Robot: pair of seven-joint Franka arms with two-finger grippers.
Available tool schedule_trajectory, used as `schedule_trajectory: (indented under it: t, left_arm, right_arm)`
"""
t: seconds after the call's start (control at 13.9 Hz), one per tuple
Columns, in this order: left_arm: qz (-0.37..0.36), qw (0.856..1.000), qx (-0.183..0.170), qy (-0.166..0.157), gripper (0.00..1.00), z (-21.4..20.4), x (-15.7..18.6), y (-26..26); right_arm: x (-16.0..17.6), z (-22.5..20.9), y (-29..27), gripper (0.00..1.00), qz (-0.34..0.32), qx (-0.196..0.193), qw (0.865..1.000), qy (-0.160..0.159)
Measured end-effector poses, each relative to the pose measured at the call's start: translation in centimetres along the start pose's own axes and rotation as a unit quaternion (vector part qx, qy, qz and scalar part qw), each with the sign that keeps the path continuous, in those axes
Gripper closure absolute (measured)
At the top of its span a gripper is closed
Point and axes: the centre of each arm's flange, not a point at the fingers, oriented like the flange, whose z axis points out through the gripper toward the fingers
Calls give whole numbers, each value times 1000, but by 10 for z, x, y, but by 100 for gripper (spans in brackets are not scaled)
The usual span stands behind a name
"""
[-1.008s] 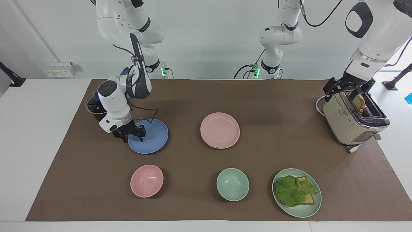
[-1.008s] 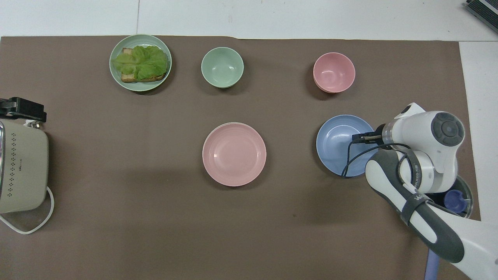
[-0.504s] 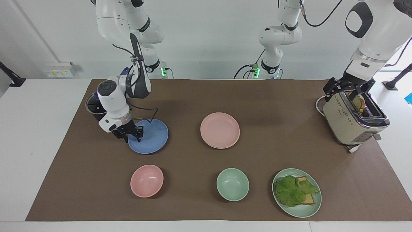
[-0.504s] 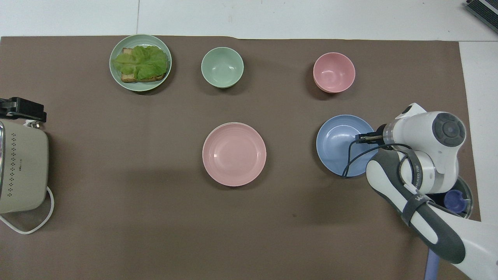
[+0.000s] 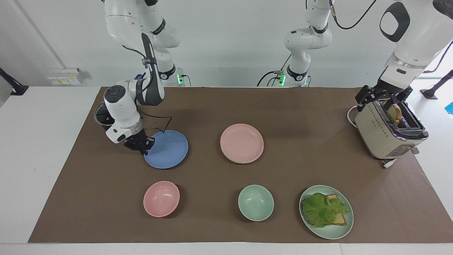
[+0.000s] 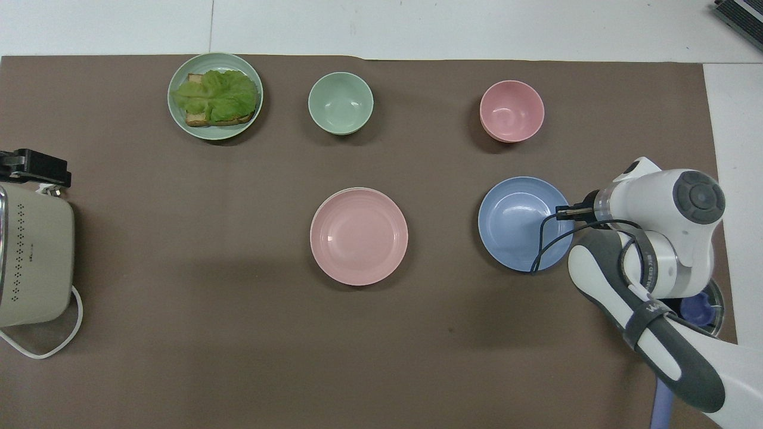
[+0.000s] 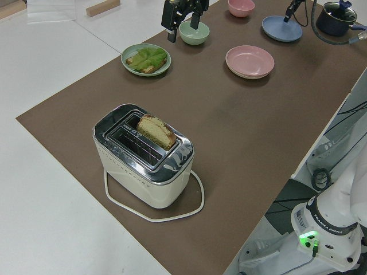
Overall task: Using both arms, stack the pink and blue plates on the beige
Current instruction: 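Carry the blue plate with the right gripper onto the pink plate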
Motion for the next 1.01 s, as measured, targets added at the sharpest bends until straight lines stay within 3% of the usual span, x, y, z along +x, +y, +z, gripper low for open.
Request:
schedule_trajectory:
  t: [0.07, 0.43, 1.01]
  left_arm:
    - [0, 1000, 0, 0, 0, 0, 0, 0]
    - [0, 1000, 0, 0, 0, 0, 0, 0]
    - [0, 1000, 0, 0, 0, 0, 0, 0]
  right_arm:
    - [0, -2, 0, 94, -1, 0, 1000, 0]
    - [1, -23, -5, 95, -1, 2, 1000, -2]
    - [1, -104, -70, 96, 5, 74, 997, 12]
